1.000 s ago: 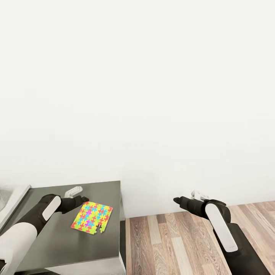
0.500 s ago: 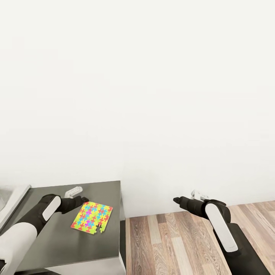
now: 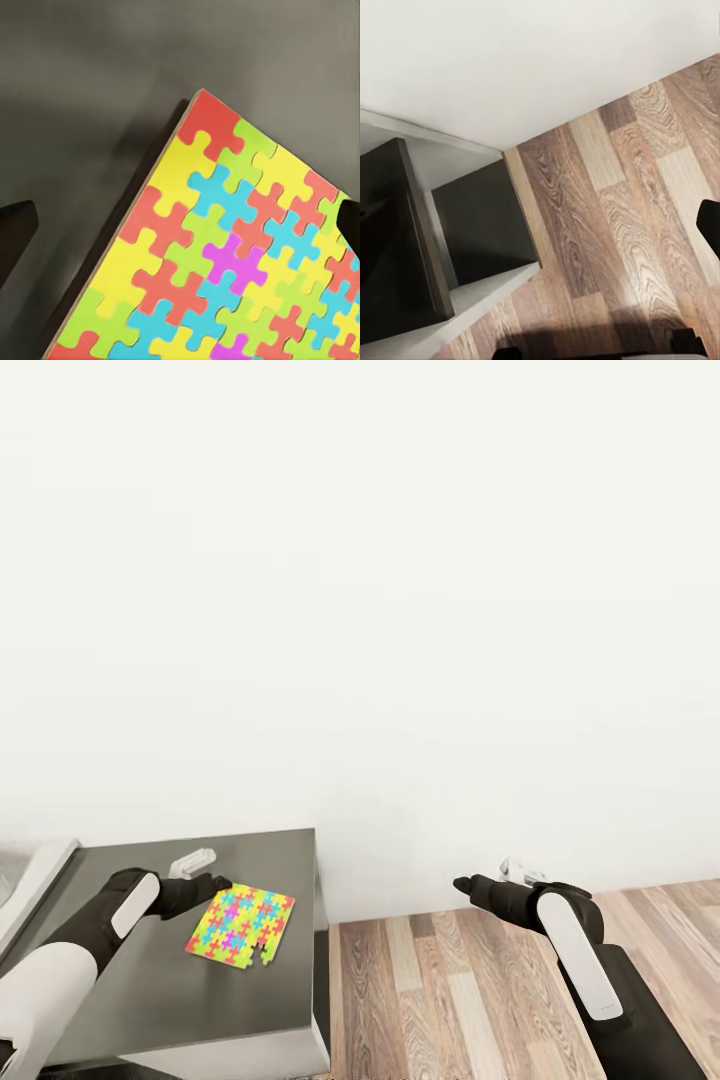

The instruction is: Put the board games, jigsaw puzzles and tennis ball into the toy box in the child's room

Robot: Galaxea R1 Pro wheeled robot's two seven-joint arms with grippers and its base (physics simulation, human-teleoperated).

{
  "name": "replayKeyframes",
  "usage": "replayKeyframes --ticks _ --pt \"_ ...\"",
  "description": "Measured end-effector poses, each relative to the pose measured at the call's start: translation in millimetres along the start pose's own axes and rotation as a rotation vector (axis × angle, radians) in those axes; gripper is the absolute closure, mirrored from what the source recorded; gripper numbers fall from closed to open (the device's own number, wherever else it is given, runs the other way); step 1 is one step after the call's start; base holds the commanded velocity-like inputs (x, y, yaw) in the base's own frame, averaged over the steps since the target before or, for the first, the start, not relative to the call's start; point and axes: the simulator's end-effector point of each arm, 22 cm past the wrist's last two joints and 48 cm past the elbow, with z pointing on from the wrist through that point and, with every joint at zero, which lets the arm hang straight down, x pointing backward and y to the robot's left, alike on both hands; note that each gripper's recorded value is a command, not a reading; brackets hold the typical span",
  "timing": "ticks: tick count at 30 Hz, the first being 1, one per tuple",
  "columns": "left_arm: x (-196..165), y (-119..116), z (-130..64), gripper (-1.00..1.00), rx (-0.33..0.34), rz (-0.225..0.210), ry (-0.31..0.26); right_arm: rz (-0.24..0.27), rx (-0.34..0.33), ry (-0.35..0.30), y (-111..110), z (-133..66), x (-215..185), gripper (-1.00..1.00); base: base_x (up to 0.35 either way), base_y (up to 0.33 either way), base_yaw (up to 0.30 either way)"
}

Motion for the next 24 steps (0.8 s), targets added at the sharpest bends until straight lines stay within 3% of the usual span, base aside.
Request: replayKeyframes --ticks 24 --pt "6.3 1.4 7.4 -1.00 -0.004 0.001 0.014 0.002 0.004 0.015 -2.6 5.7 5.0 -1.00 0.000 0.000 0.000"
